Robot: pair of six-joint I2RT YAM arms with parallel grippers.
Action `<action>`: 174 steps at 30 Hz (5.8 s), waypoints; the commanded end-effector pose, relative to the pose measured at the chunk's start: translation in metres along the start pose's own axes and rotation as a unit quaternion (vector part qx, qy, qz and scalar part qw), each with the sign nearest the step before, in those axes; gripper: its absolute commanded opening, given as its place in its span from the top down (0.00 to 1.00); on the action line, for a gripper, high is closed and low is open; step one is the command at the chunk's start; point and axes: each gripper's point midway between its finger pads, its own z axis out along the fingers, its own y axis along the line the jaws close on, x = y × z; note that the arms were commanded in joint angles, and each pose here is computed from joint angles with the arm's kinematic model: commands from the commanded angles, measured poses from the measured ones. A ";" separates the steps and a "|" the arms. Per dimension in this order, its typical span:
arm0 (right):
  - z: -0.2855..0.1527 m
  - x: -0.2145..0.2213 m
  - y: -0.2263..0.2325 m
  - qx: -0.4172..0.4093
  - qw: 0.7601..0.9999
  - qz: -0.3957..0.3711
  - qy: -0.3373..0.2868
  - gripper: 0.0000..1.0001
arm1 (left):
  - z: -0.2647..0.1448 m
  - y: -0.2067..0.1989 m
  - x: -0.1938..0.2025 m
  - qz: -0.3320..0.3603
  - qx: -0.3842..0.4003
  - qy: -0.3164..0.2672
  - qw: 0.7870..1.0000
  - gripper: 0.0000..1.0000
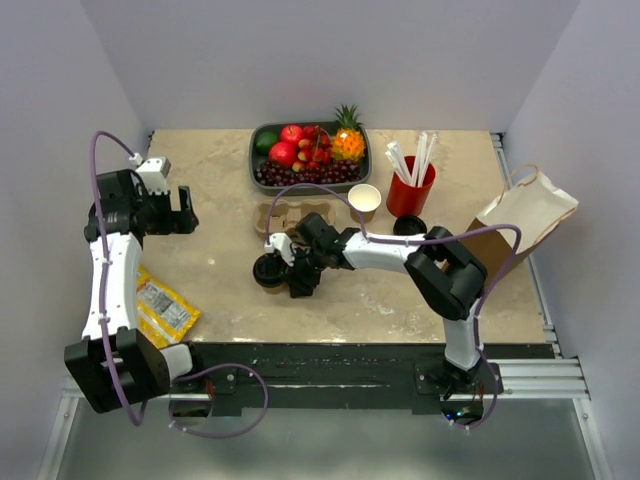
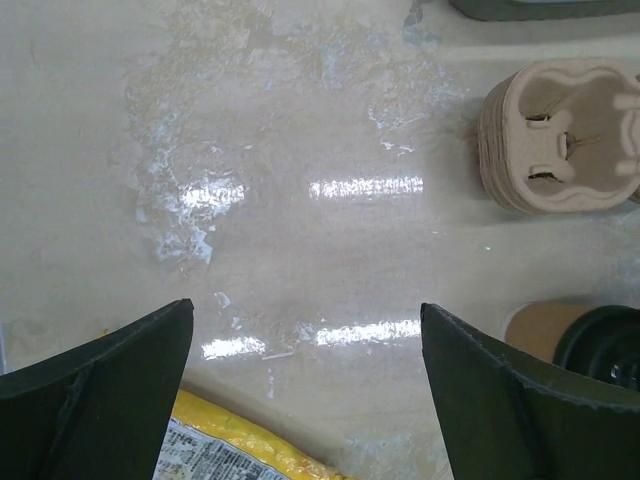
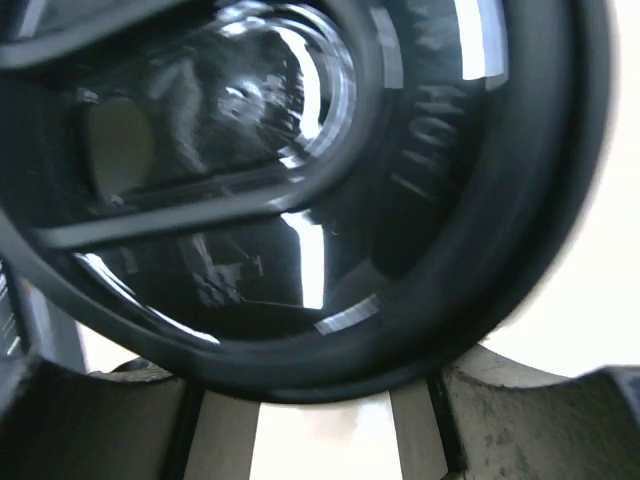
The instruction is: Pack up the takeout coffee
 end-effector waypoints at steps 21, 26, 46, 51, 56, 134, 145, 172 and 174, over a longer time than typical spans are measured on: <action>0.115 -0.173 -0.068 0.011 0.977 0.065 -0.202 0.52 | -0.076 -0.001 -0.052 0.008 -0.046 -0.072 0.996 0.00; 0.078 -0.188 -0.047 -0.006 0.977 0.038 -0.208 0.49 | -0.088 -0.013 -0.073 0.021 -0.021 -0.113 0.993 0.00; -0.212 -0.062 -0.136 0.202 0.973 -0.102 -0.033 0.52 | -0.049 -0.104 -0.117 0.110 0.203 -0.200 0.952 0.01; -0.208 -0.022 -0.173 0.214 0.972 -0.090 0.019 0.50 | -0.034 -0.101 -0.134 0.091 0.215 -0.197 0.952 0.00; -0.194 -0.003 -0.189 0.217 0.972 -0.080 0.048 0.48 | -0.030 -0.101 -0.136 0.087 0.219 -0.200 0.951 0.00; -0.233 0.071 -0.138 0.297 0.941 0.145 0.068 0.70 | 0.010 -0.119 -0.122 0.076 0.226 -0.170 0.956 0.08; -0.232 0.130 -0.178 0.300 0.925 0.204 0.113 0.68 | 0.003 -0.134 -0.120 0.094 0.234 -0.174 0.952 0.09; -0.227 0.131 -0.186 0.289 0.929 0.198 0.117 0.88 | 0.009 -0.141 -0.119 0.104 0.238 -0.170 0.951 0.09; -0.231 0.126 -0.184 0.290 0.930 0.198 0.110 0.90 | 0.008 -0.141 -0.118 0.104 0.239 -0.169 0.950 0.09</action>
